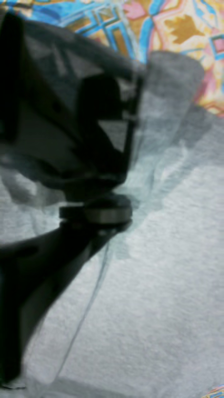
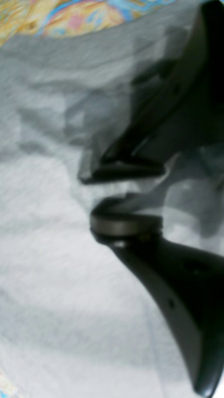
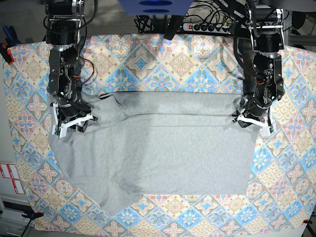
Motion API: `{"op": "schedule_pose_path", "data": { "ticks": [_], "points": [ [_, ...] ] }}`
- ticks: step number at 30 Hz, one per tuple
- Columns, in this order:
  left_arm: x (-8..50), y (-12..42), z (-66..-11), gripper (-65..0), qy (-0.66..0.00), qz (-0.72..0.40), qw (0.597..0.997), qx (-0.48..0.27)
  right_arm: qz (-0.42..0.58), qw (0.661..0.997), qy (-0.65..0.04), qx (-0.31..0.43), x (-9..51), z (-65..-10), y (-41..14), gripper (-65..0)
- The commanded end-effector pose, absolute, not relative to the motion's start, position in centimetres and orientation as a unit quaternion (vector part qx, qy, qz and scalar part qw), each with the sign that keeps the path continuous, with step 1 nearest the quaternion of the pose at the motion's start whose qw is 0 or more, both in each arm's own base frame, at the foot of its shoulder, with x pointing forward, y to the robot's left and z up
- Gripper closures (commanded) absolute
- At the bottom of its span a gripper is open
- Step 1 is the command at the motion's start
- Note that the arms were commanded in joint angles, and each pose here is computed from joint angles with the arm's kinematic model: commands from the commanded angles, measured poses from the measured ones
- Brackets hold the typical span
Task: Fold the T-shirt properly
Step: 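Pull the grasped edge toward the hem with both grippers, folding it over, then release the fold and raise both grippers back toward the collar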
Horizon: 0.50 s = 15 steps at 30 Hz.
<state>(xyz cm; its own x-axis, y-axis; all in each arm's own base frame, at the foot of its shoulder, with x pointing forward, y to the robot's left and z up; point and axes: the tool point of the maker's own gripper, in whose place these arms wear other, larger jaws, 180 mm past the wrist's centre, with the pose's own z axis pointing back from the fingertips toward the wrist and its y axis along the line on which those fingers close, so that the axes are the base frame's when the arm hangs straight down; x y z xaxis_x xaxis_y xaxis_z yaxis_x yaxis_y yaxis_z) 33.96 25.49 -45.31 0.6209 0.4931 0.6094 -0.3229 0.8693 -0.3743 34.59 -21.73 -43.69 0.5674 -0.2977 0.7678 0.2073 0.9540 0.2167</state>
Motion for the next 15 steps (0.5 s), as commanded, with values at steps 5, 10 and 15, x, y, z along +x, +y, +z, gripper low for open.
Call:
{"op": "schedule_pose_path", "data": {
  "ticks": [5, 10, 15],
  "points": [
    [34.4, 26.8, -43.3, -29.8, -0.398, 0.219, 0.885, -0.106, -0.121, 0.872, -0.473, 0.039, 33.4, -41.4, -22.7, -22.3],
    [32.3, 27.1, -40.6, -30.9, -0.429, 0.201, 0.875, -0.098, -0.111, 0.87, -0.48, 0.026, 30.8, -40.3, -23.6, -22.9],
    [29.1, 25.8, -41.7, -30.9, -0.399, 0.199, 0.889, -0.106, -0.113, 0.876, -0.468, 0.014, 28.0, -40.5, -24.3, -22.9]
  ]
}}
